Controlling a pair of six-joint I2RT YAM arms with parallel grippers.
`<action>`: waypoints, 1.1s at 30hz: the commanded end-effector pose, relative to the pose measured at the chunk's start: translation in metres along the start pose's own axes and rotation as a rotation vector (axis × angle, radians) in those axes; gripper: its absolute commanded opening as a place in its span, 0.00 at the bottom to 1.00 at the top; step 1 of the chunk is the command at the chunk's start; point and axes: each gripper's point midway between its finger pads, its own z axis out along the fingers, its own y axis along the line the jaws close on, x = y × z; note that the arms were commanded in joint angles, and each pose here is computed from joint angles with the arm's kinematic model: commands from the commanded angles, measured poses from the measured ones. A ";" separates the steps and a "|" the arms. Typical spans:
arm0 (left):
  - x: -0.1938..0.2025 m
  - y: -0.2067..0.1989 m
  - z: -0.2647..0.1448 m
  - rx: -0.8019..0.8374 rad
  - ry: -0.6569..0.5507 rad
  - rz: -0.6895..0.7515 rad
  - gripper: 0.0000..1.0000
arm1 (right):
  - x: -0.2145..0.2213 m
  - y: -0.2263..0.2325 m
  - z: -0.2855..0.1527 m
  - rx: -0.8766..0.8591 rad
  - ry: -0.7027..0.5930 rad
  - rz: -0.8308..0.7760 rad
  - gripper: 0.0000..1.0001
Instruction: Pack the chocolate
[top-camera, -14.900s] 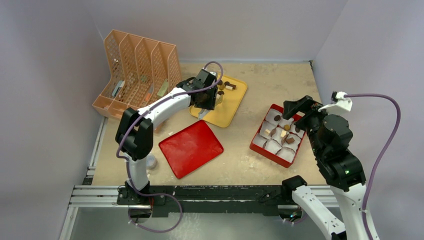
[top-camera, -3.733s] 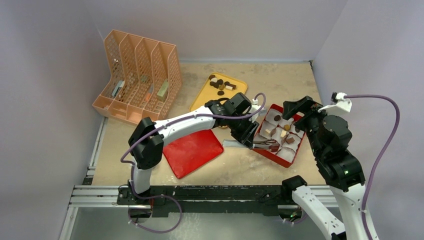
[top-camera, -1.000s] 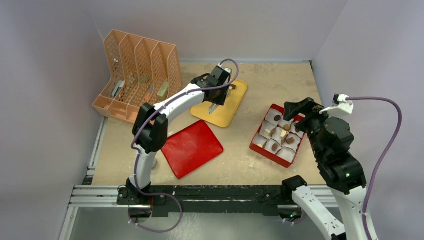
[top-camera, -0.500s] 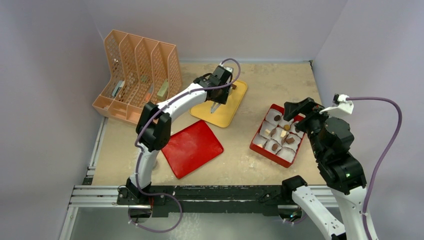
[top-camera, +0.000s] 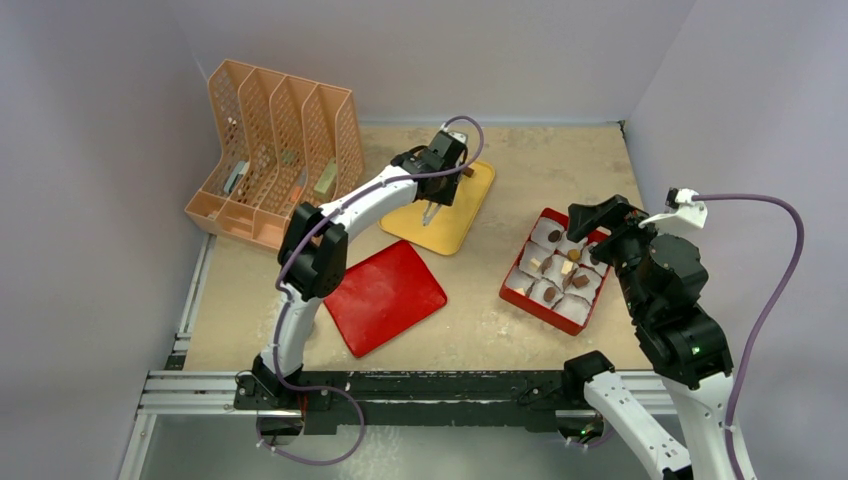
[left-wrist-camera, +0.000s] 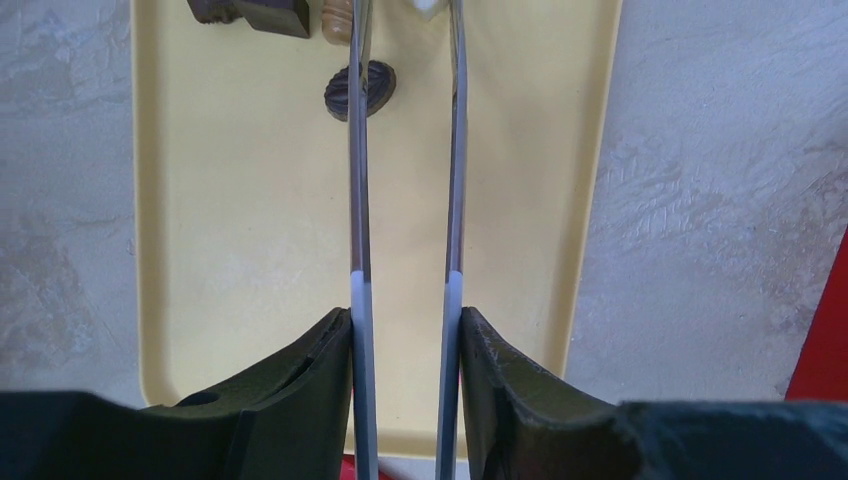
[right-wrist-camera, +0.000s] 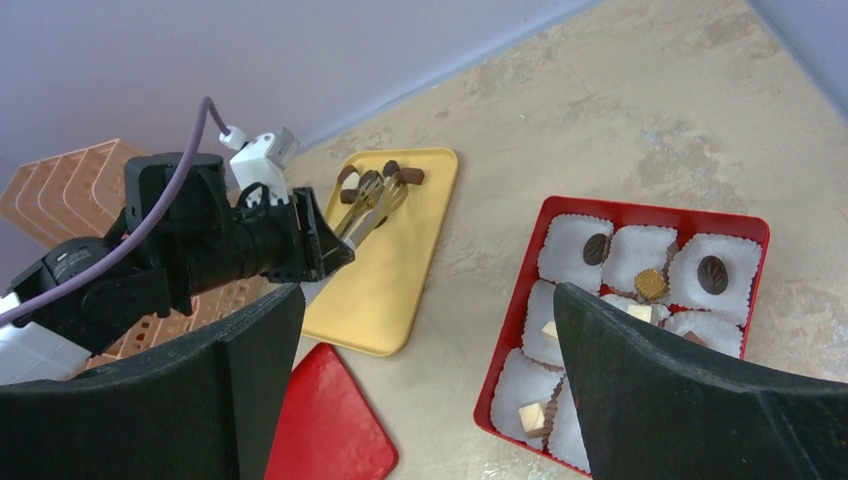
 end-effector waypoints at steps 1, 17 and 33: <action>-0.039 -0.003 -0.009 0.007 -0.111 -0.013 0.36 | -0.012 0.005 -0.002 -0.013 -0.042 0.024 0.96; -0.036 -0.010 -0.048 0.088 -0.104 -0.041 0.20 | -0.011 0.007 0.004 -0.013 -0.038 0.012 0.96; -0.031 -0.020 -0.094 0.204 -0.115 -0.066 0.14 | -0.011 0.010 0.006 -0.021 -0.031 0.013 0.96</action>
